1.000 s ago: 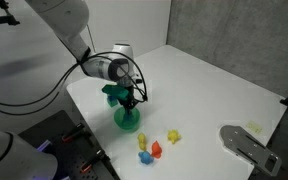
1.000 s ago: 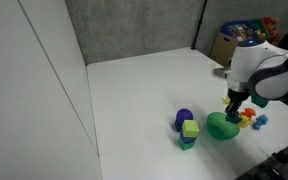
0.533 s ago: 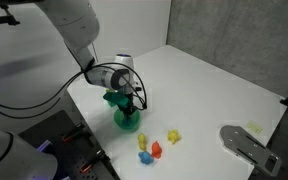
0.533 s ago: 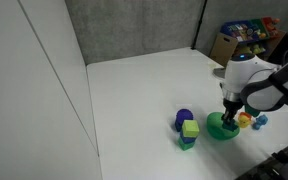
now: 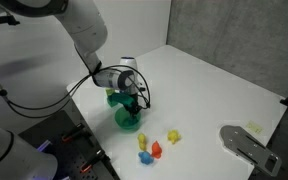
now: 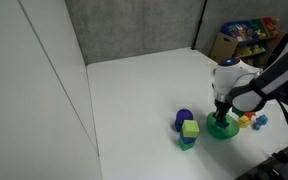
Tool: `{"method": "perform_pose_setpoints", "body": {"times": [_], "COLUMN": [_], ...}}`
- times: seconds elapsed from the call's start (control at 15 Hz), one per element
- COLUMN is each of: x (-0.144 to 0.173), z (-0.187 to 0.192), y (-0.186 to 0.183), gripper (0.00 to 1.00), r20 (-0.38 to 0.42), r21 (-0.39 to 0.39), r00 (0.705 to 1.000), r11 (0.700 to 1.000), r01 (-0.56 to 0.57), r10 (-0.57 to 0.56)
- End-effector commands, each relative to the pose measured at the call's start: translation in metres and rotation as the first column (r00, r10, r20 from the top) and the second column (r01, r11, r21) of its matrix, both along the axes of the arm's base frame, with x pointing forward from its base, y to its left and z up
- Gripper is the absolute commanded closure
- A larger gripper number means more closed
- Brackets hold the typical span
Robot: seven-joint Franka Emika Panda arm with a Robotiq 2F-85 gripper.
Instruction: Put the green bear plush toy in the green bowl
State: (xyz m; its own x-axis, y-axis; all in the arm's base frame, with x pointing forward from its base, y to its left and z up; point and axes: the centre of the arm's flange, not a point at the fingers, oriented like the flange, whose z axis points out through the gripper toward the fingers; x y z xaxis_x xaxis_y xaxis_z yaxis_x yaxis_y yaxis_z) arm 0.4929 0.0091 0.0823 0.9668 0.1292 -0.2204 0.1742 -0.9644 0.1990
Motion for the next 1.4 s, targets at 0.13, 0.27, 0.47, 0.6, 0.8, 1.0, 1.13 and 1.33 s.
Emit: {"method": "perform_pose_setpoints", "body": {"times": [0.13, 0.27, 0.47, 0.6, 0.8, 1.0, 1.13, 1.33], "x": [0.045, 0.058, 0.078, 0.086, 0.084, 0.071, 0.062, 0.056], "z": [-0.010, -0.009, 0.001, 0.008, 0.020, 0.031, 0.041, 0.071], "y": [-0.004, -0.006, -0.007, -0.006, -0.008, -0.017, -0.025, -0.035], "gripper": [0.95, 0.95, 0.95, 0.95, 0.60, 0.44, 0.28, 0.05], "r20": [0.059, 0.080, 0.120, 0.143, 0.149, 0.128, 0.095, 0.062], "r21": [-0.048, -0.053, -0.050, -0.050, -0.044, -0.038, -0.036, -0.039], "r00": [0.998, 0.995, 0.990, 0.985, 0.983, 0.985, 0.987, 0.985], "r11": [0.998, 0.997, 0.995, 0.994, 0.992, 0.992, 0.991, 0.986], "r01": [0.041, 0.057, 0.084, 0.099, 0.115, 0.123, 0.131, 0.162], "r10": [-0.038, -0.053, -0.078, -0.091, -0.107, -0.117, -0.127, -0.160]}}
